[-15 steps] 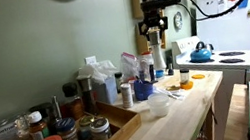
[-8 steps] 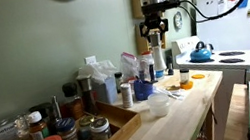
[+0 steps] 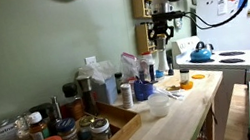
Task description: Move the salt cellar to the right side of the counter.
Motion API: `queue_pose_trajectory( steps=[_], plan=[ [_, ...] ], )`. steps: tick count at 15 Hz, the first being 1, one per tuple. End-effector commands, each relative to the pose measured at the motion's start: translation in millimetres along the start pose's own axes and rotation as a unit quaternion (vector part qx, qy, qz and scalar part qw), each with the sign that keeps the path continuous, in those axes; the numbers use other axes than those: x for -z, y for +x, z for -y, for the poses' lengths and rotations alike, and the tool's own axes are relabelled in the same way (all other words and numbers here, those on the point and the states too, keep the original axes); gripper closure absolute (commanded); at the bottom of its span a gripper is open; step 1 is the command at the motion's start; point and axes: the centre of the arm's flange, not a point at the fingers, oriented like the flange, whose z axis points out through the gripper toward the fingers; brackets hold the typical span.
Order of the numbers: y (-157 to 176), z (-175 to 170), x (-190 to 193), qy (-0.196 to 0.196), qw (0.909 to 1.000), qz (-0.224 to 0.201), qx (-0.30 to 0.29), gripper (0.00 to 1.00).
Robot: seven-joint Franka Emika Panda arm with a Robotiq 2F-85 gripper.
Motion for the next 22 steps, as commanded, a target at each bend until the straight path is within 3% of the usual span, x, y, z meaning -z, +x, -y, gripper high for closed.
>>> queue_pose_trajectory(
  steps=[1,4,5,10,15,22],
  plan=[
    [5.3,-6.1,-4.5,-0.004,1.0,0.001,-0.005,0.36],
    [0.9,-2.3,-7.7,-0.008,1.0,0.002,0.002,0.36],
    [5.3,-4.9,-11.7,-0.001,0.9998,-0.019,-0.001,0.61],
    [46.3,-57.1,-50.7,0.018,0.9966,-0.065,-0.048,0.61],
    [69.1,-109.5,-89.1,0.004,0.9941,-0.042,-0.1,0.61],
    [93.8,-106.8,-110.9,-0.01,0.9929,-0.052,-0.106,0.61]
  ],
)
